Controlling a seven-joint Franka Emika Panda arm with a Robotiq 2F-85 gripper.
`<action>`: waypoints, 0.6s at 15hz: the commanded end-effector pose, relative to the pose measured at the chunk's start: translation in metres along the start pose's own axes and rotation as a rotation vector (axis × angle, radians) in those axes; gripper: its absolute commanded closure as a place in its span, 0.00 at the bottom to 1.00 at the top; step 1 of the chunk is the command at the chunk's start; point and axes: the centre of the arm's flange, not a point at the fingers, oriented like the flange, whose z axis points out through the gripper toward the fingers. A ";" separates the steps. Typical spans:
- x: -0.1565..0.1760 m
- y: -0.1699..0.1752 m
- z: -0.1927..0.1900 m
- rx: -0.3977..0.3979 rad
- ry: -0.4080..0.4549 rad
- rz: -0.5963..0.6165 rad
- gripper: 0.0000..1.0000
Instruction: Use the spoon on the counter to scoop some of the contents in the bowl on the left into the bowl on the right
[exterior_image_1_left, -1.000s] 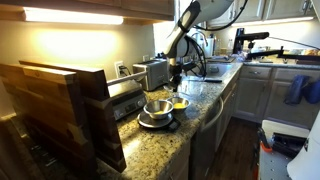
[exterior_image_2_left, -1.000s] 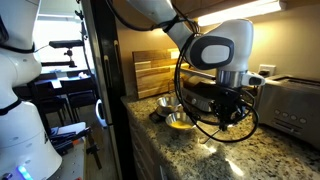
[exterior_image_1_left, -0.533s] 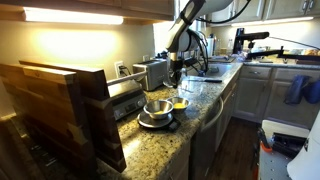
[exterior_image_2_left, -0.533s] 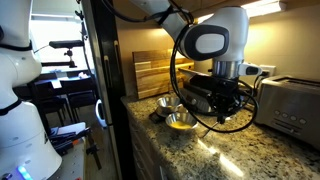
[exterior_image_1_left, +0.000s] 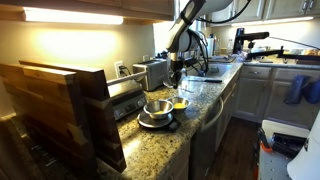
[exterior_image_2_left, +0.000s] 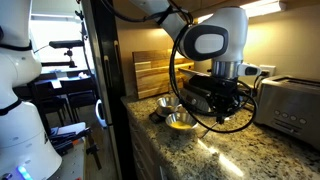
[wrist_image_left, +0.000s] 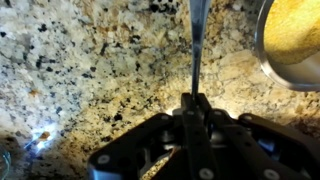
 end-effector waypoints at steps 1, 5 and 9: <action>-0.003 -0.005 -0.005 0.006 -0.010 -0.011 0.96; -0.017 -0.031 -0.017 0.015 -0.059 -0.088 0.96; -0.030 -0.055 -0.027 0.008 -0.145 -0.193 0.96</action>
